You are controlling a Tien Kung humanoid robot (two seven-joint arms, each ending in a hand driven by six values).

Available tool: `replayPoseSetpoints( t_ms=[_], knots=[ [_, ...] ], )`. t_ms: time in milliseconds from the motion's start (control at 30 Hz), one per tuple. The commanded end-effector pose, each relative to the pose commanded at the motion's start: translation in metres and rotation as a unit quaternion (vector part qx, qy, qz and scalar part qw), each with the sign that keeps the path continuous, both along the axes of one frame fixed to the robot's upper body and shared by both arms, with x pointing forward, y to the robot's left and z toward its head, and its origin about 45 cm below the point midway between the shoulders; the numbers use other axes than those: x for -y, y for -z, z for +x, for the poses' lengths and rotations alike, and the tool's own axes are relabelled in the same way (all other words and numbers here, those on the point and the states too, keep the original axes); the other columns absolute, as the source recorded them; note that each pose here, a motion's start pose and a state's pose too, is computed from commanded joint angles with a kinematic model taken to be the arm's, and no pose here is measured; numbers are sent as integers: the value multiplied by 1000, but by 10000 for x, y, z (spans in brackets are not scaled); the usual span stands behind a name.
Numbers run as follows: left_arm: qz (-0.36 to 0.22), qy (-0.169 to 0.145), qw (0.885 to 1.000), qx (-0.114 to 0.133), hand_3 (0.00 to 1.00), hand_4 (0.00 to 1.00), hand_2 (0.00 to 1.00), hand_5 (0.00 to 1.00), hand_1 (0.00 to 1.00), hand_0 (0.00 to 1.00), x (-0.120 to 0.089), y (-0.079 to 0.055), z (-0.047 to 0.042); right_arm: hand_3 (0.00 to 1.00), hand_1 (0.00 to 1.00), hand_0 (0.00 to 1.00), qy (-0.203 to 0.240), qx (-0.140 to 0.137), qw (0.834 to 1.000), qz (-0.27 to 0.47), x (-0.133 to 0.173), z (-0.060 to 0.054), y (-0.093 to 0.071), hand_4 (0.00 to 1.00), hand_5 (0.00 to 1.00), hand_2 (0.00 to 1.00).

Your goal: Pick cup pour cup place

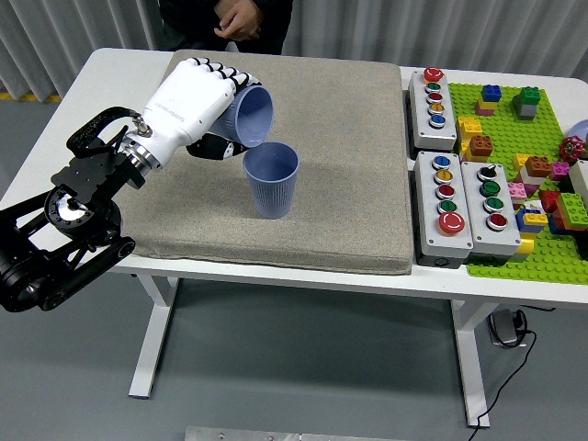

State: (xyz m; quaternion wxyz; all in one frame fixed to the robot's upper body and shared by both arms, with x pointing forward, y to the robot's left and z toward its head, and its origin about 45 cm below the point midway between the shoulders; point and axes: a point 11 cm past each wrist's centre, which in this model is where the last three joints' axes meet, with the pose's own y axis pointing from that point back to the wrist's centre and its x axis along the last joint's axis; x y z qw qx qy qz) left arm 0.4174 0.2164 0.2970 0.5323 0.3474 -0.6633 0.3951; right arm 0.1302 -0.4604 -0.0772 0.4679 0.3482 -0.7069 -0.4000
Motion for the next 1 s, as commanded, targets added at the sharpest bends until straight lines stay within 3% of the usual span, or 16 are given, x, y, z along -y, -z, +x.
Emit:
replayPoseSetpoints(
  t_ms=[1000],
  knots=[
    [27, 17, 999, 8, 509, 796, 490, 100, 492, 519, 66, -51, -19, 594, 637, 697, 3, 5, 1000, -1, 1, 40, -13, 2, 246, 594]
  ],
)
